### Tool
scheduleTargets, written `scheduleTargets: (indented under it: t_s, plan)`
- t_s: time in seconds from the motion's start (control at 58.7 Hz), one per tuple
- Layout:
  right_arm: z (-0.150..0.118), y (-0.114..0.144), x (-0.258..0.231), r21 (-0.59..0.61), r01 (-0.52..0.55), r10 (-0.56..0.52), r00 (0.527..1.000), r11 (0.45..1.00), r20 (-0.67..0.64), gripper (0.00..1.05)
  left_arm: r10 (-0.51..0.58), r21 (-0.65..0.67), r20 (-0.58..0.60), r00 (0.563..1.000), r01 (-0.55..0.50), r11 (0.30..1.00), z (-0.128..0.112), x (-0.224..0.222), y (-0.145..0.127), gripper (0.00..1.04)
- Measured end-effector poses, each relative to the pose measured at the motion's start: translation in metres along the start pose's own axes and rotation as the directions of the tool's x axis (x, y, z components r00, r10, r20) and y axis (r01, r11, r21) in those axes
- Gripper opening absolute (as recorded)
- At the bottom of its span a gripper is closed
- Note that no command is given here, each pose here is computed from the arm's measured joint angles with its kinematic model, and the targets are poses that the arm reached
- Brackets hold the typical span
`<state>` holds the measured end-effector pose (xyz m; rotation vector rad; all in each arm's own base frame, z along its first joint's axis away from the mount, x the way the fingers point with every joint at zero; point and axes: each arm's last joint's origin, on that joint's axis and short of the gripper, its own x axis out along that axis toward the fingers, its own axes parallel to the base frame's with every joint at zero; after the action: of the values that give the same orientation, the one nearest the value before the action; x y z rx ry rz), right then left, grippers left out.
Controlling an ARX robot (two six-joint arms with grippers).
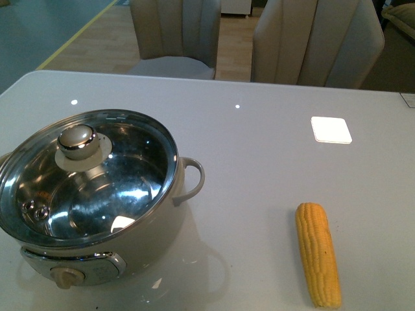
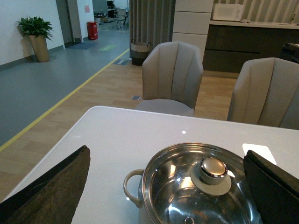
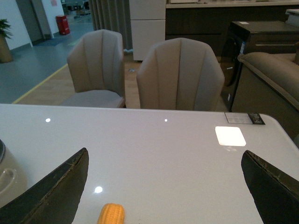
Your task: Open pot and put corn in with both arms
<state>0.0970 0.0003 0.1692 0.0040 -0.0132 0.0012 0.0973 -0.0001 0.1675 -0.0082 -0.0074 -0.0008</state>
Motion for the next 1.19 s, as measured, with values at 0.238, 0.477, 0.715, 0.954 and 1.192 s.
scheduleTargets:
  t_s: [0.238, 0.477, 0.715, 0.954, 1.192]
  plan:
    - [0.0, 0.0, 0.0, 0.0, 0.0, 0.0, 1.0, 1.0, 0.0, 0.96, 0.0, 0.0, 0.0, 1.0, 0.0, 1.0, 0.0, 0.0, 0.0, 0.98]
    - [0.0, 0.0, 0.0, 0.0, 0.0, 0.0, 1.0, 1.0, 0.0, 0.96, 0.0, 0.0, 0.0, 1.0, 0.0, 1.0, 0.0, 0.0, 0.0, 0.98]
    - [0.0, 0.0, 0.0, 0.0, 0.0, 0.0, 1.0, 1.0, 0.0, 0.96, 0.0, 0.0, 0.0, 1.0, 0.0, 1.0, 0.0, 0.0, 0.0, 0.98]
    - [0.0, 0.0, 0.0, 0.0, -0.003, 0.003, 1.0, 1.0, 0.0, 0.96, -0.228, -0.311, -0.327, 0.917, 0.123, 0.942, -0.001, 0.001, -0.003, 0.98]
    - [0.0, 0.0, 0.0, 0.0, 0.0, 0.0, 1.0, 1.0, 0.0, 0.96, -0.256, -0.317, -0.257, 0.932, 0.169, 0.933, 0.027, 0.022, -0.019, 0.98]
